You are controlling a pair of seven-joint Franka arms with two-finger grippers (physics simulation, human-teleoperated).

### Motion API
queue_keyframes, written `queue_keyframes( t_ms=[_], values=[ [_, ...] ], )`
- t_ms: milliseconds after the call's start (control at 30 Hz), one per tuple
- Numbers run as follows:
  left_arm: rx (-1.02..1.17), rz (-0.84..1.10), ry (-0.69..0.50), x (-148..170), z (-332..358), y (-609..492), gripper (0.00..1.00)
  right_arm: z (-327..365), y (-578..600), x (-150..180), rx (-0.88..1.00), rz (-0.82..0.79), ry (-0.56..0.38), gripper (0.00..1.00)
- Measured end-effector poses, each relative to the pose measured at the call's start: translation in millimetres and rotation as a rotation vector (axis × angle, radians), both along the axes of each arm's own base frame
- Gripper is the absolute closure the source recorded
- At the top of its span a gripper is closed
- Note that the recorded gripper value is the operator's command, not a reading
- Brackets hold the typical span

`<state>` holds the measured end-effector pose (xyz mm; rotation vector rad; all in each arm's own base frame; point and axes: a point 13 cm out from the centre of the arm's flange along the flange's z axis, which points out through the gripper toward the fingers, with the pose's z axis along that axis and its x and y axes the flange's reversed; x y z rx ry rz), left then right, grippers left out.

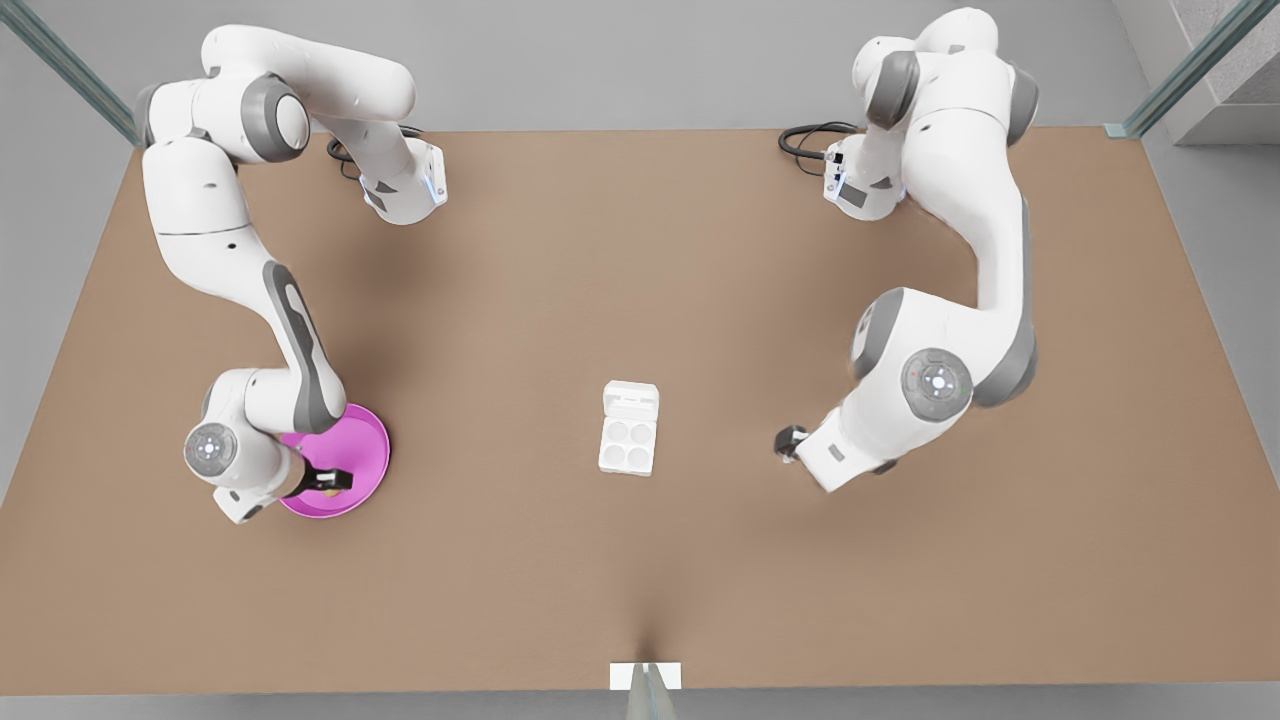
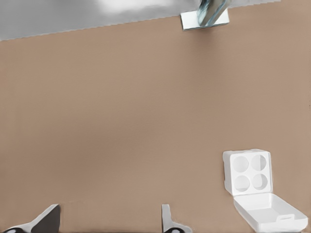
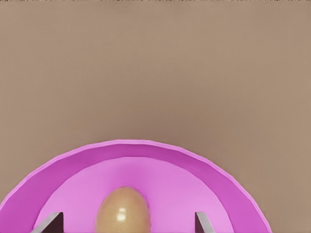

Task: Pack egg into the box and close the box lid

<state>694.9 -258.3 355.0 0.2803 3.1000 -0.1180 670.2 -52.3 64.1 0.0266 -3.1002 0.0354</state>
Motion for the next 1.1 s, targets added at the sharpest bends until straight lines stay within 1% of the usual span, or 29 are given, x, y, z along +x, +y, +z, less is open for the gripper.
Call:
queue_keyframes(
  t_ms=[67, 100, 133, 200, 300, 400, 500, 533, 567, 600, 633, 667, 700, 733, 767, 800, 833, 867, 933, 1000, 1067, 1100],
  values=[
    [0.029, 0.012, -0.049, -8.8, 60.7, 37.1, 0.00, -3.7, 0.0, 2.1, 0.000, 0.001, -0.007, 0.00],
    [0.037, 0.036, -0.055, -18.3, 87.1, 67.1, 0.00, -5.1, 0.9, 2.4, 0.001, 0.003, -0.010, 0.00],
    [0.047, 0.057, -0.038, -35.7, 102.8, 94.8, 0.00, -6.5, 1.5, 2.3, 0.001, 0.004, -0.013, 0.00],
    [0.057, 0.046, 0.036, -94.3, 105.0, 114.3, 0.00, -8.1, 4.3, 2.4, 0.001, 0.009, -0.017, 0.00],
    [0.092, -0.111, 0.136, -195.2, 63.0, 42.1, 0.00, -12.2, 8.0, -6.1, 0.002, 0.014, -0.010, 0.00],
    [0.138, -0.279, 0.162, -283.4, 29.8, -46.2, 0.00, -17.1, 11.6, -15.5, 0.004, 0.019, -0.003, 0.00],
    [0.138, -0.422, 0.181, -361.6, -5.7, -137.1, 0.00, -20.4, 9.5, -21.4, 0.005, 0.015, -0.002, 0.00],
    [0.137, -0.469, 0.189, -388.2, -17.9, -164.5, 0.00, -21.5, 9.1, -23.9, 0.005, 0.015, 0.000, 0.02],
    [0.135, -0.508, 0.190, -413.8, -25.9, -187.5, 0.00, -22.7, 8.9, -25.5, 0.005, 0.015, 0.000, 0.17],
    [0.133, -0.533, 0.190, -433.7, -31.2, -203.6, 0.00, -23.1, 8.9, -26.0, 0.006, 0.015, -0.002, 0.18],
    [0.130, -0.533, 0.193, -442.2, -37.1, -212.2, 0.00, -23.2, 9.0, -25.9, 0.006, 0.015, -0.004, 0.18],
    [0.129, -0.502, 0.210, -434.1, -51.8, -212.7, 0.00, -22.9, 9.0, -25.5, 0.006, 0.015, -0.007, 0.19],
    [0.125, -0.423, 0.233, -401.3, -73.3, -199.3, 0.00, -22.6, 8.5, -25.1, 0.006, 0.014, -0.009, 0.19],
    [0.117, -0.311, 0.252, -353.2, -94.8, -171.1, 0.00, -22.4, 8.3, -24.7, 0.006, 0.014, -0.011, 0.19],
    [0.110, -0.225, 0.256, -313.7, -111.5, -147.3, 0.00, -21.4, 8.1, -24.0, 0.006, 0.014, -0.014, 0.25],
    [0.107, -0.184, 0.248, -289.3, -122.8, -137.9, 0.00, -19.0, 7.7, -23.2, 0.005, 0.013, -0.017, 0.30],
    [0.106, -0.165, 0.234, -273.8, -131.0, -136.2, 0.00, -18.0, 7.9, -22.7, 0.005, 0.014, -0.019, 0.32],
    [0.110, -0.149, 0.222, -264.7, -138.9, -132.6, 0.00, -17.5, 7.8, -22.4, 0.005, 0.014, -0.020, 0.32],
    [0.120, -0.143, 0.209, -266.7, -159.0, -134.0, 0.00, -17.1, 7.8, -22.2, 0.004, 0.014, -0.022, 0.32],
    [0.119, -0.136, 0.180, -260.2, -168.1, -137.4, 0.00, -17.8, 7.9, -22.3, 0.005, 0.013, -0.021, 0.32],
    [0.091, -0.135, 0.147, -249.4, -167.4, -158.8, 0.00, -18.3, 7.9, -22.3, 0.005, 0.013, -0.022, 0.39],
    [0.081, -0.141, 0.136, -250.0, -168.4, -171.2, 0.00, -18.3, 7.9, -22.2, 0.005, 0.013, -0.022, 0.39]
  ],
)
